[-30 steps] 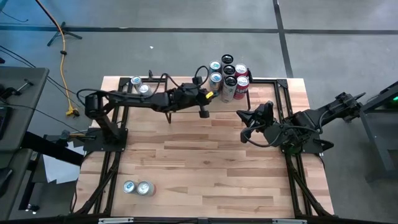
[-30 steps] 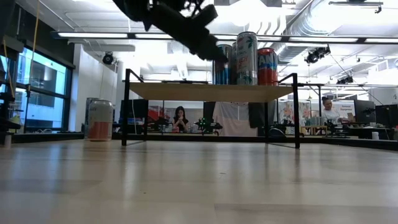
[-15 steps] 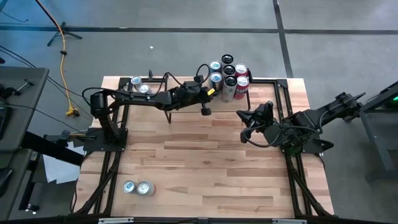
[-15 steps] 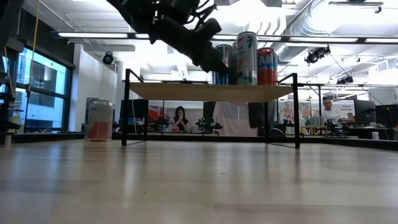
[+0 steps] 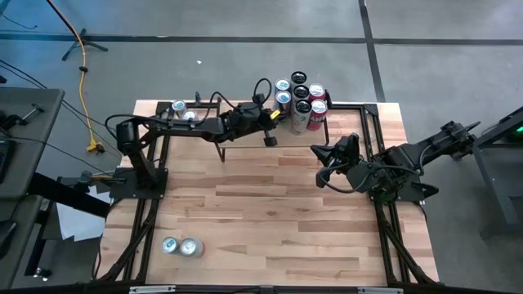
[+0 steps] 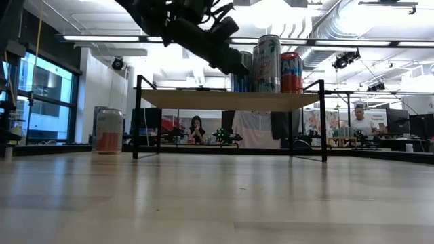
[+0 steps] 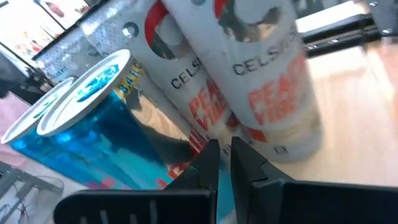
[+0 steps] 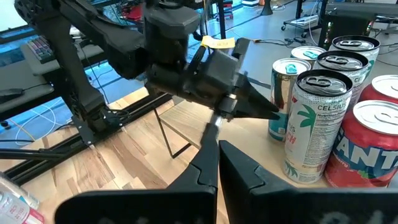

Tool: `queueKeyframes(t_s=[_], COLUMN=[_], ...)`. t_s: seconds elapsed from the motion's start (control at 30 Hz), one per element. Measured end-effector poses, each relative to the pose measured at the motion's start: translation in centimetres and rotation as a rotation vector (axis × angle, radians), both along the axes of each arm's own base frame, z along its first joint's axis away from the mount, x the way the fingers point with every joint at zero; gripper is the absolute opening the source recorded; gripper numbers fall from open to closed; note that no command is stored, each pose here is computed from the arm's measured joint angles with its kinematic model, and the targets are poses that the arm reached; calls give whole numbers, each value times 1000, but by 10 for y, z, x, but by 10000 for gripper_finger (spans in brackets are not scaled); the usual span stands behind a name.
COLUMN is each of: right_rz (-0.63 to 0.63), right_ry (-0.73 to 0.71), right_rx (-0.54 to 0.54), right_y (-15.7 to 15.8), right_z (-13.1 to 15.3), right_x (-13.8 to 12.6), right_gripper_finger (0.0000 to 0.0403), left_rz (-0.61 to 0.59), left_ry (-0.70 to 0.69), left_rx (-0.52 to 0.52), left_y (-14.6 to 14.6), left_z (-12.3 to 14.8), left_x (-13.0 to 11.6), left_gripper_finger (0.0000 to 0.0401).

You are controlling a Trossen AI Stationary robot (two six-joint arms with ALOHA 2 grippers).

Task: Place canned beverage on shelf
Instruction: Put the top right blue soda can on the shelf aligned with the blue soda can, then put the bottom blue soda can on the shelf aligned with the blue soda can

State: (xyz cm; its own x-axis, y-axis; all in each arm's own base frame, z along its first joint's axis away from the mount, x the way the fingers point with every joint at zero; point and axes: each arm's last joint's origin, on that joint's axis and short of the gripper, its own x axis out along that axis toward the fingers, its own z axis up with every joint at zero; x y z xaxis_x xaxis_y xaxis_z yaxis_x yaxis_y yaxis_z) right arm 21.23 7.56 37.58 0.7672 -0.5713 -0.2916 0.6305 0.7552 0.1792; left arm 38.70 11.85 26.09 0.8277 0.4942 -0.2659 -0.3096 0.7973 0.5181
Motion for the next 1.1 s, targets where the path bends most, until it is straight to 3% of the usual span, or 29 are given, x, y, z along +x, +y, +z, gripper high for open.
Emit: queueKeyframes(t_s=[0.23, 0.37, 0.5, 0.57, 0.7, 0.83, 1.1], right_rz=[0, 2, 21, 34, 75, 136, 166], right_ry=[4, 8, 44, 68, 117, 139, 69], right_rx=[-2, -8, -58, -94, -148, -154, -113], right_y=[0, 0, 0, 0, 1, 2, 4], right_z=[0, 0, 0, 0, 0, 0, 6], right_x=[0, 0, 0, 0, 0, 1, 4], right_gripper_finger=[0, 0, 0, 0, 0, 0, 0], left_rz=[-56, -149, -329, -401, -498, -436, -338], left_ry=[-16, -69, -161, -235, -384, -505, -497], left_rx=[-104, -268, -482, -536, -572, -573, -499], left_y=[-42, -72, -99, -114, -141, -160, -172], left_z=[45, 88, 128, 146, 165, 162, 150], left_x=[-28, -70, -122, -147, -191, -220, -231], left_gripper_finger=[0, 0, 0, 0, 0, 0, 0])
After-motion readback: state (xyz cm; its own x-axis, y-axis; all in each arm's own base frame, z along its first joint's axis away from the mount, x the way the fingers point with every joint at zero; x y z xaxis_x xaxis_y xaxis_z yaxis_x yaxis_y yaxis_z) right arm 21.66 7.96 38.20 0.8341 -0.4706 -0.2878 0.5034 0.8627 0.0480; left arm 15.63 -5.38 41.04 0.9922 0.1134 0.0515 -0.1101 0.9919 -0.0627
